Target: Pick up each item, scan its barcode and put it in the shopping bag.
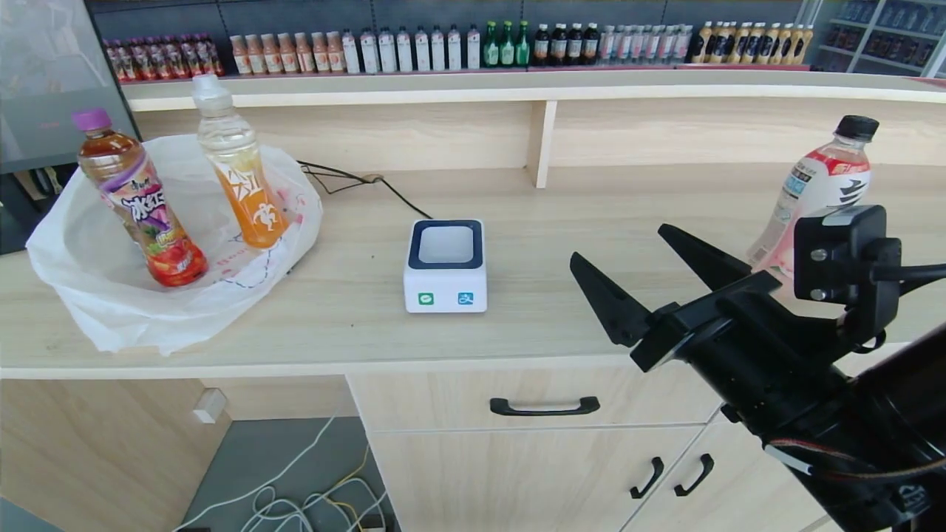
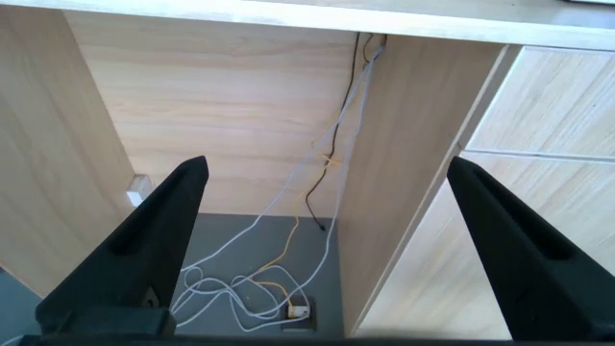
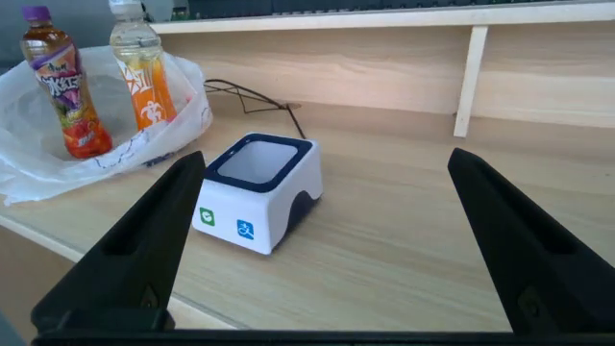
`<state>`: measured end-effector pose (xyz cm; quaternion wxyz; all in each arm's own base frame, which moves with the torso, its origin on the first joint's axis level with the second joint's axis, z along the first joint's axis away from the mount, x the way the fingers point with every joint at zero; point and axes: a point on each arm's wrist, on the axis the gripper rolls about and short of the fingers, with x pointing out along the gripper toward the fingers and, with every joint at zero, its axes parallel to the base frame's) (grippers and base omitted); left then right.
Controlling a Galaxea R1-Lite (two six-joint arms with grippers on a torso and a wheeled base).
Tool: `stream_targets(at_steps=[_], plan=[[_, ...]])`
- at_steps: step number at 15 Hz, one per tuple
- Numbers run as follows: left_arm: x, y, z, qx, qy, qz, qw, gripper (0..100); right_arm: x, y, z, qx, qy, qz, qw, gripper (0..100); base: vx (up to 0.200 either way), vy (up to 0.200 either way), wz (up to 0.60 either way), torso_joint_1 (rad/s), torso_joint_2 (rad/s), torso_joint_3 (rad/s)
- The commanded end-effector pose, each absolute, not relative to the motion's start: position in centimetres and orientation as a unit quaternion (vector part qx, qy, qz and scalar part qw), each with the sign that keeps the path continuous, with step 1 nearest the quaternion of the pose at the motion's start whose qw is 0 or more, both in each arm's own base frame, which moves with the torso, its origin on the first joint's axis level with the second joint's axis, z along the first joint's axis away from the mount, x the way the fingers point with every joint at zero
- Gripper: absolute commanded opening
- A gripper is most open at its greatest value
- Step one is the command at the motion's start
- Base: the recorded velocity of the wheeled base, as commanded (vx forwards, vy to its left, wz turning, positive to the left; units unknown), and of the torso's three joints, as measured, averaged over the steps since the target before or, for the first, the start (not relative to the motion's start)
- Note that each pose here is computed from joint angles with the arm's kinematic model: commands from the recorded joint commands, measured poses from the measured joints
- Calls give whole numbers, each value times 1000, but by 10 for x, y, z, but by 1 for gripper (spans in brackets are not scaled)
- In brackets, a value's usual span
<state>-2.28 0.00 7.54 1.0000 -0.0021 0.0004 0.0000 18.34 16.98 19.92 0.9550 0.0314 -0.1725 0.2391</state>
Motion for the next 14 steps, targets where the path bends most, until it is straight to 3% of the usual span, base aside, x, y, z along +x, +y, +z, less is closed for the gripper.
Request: stream_targets(at_steps=[1, 13, 14], plan=[[-23, 0, 75, -2, 0, 0, 1000, 100, 183, 170, 199, 31, -173, 239, 955, 100, 0, -200, 0, 2, 2, 2], [-23, 0, 75, -2, 0, 0, 1000, 100, 185, 172, 195, 27, -165, 241, 956, 100, 0, -200, 0, 3, 3, 3], [-23, 0, 75, -2, 0, 0, 1000, 100, 185, 171, 195, 28, -165, 240, 956, 100, 0, 0, 0, 0, 0, 0]])
